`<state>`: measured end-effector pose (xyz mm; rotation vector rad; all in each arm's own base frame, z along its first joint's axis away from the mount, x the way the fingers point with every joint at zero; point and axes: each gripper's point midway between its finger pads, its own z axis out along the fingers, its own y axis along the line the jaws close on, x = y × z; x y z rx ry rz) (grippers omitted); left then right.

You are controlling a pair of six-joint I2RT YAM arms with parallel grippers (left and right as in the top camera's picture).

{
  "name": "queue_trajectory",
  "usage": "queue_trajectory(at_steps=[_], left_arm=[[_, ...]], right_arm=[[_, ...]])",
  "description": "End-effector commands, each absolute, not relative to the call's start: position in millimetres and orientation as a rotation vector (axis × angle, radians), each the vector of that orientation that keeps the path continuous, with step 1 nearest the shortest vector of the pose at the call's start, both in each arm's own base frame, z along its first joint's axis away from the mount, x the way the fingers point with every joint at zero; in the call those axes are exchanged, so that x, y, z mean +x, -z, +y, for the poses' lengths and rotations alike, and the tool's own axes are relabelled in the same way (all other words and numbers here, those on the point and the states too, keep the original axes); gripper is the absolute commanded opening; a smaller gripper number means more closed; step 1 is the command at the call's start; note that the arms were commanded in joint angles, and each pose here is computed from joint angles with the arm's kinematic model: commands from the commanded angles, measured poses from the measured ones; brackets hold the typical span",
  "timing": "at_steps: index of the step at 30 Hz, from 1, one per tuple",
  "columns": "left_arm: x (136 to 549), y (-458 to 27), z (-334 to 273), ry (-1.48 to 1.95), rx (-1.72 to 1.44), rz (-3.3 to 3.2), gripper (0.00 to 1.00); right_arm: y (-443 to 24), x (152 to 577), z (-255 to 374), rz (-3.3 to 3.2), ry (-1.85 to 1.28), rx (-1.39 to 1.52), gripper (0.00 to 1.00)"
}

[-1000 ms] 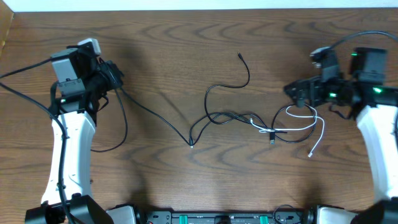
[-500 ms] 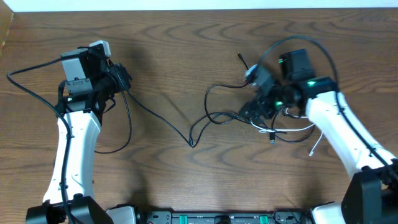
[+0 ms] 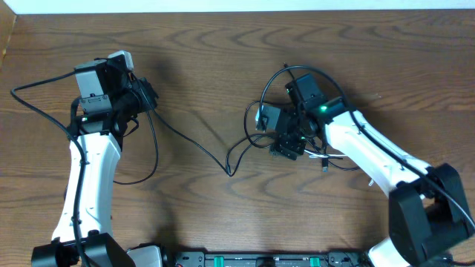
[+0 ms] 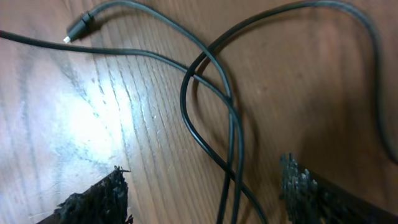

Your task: Untangle cables

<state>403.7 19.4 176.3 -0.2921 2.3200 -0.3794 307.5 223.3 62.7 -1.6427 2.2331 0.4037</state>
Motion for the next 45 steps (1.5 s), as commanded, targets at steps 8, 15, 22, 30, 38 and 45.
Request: queue_trajectory(at_steps=[8, 15, 22, 30, 38, 45], left_arm=[[400, -167, 17, 0.396, -0.308, 2.35, 0.08], [400, -161, 17, 0.398, -0.314, 2.366, 0.08], [401, -160, 17, 0.398, -0.315, 2.368, 0.08], [401, -160, 17, 0.398, -0.315, 2.368, 0.08], [401, -160, 17, 0.398, -0.315, 2.368, 0.08], [400, -160, 17, 0.399, -0.314, 2.369, 0.08]], right_arm=[[-35, 295, 252, 2.182, -0.42, -1.783, 0.71], [-35, 296, 261, 2.144, -0.418, -1.794, 0.67], [-34, 295, 261, 2.145, -0.418, -1.795, 0.62], [-17, 288, 256, 2.201, -0.435, -1.822, 0.6], [-8, 286, 255, 2.228, -0.438, -1.829, 0.57], [9, 288, 248, 2.268, -0.392, -1.845, 0.46]])
